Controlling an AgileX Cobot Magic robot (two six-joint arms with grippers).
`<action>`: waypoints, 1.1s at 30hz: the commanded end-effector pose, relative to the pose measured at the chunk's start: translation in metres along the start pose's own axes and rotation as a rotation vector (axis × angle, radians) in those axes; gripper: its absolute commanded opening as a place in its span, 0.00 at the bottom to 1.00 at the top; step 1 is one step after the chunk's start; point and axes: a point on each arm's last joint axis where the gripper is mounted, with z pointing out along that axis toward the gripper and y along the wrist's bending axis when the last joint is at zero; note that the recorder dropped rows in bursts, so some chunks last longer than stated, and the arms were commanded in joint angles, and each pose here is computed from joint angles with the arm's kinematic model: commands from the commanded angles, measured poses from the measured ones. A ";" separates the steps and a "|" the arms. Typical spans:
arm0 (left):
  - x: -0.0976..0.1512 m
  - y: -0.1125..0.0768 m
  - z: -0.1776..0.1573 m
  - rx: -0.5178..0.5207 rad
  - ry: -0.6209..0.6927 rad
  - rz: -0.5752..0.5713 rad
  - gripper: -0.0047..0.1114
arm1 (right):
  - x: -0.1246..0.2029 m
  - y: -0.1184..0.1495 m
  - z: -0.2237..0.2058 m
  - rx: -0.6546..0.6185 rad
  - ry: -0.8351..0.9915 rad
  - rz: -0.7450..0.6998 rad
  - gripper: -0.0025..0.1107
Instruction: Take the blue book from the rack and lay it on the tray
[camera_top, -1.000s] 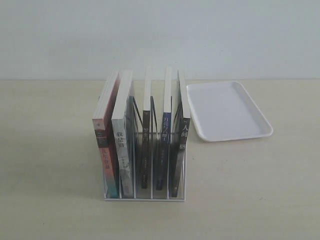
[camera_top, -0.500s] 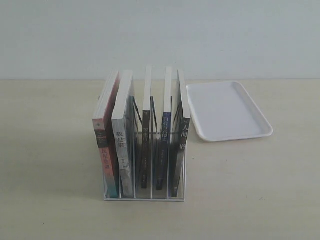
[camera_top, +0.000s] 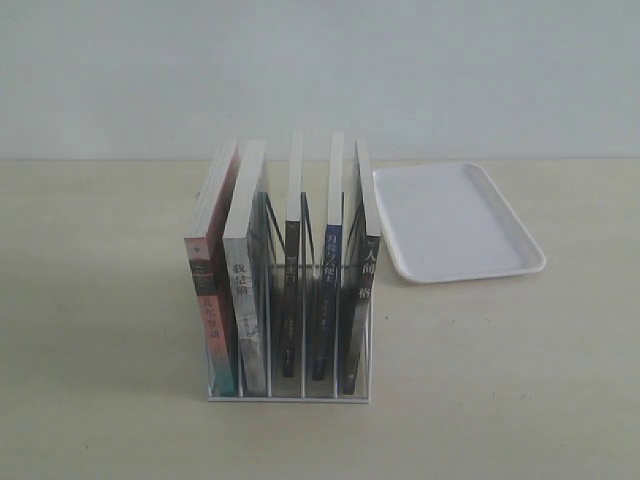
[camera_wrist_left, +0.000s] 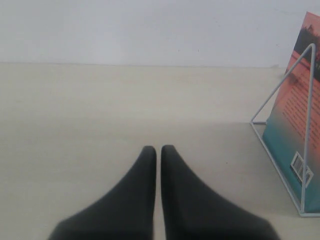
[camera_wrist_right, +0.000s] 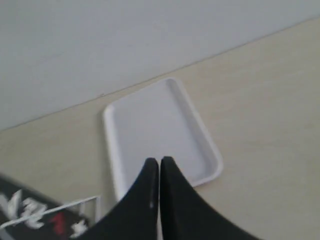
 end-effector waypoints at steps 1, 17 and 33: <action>-0.001 0.000 0.000 0.000 -0.009 -0.004 0.08 | -0.014 0.073 -0.022 -0.391 0.056 -0.282 0.02; -0.001 0.000 0.000 0.000 -0.009 -0.004 0.08 | -0.011 0.237 0.027 -0.253 0.577 -0.640 0.02; -0.001 0.000 0.000 0.000 -0.009 -0.004 0.08 | 0.022 0.285 0.097 -0.314 0.697 -0.502 0.22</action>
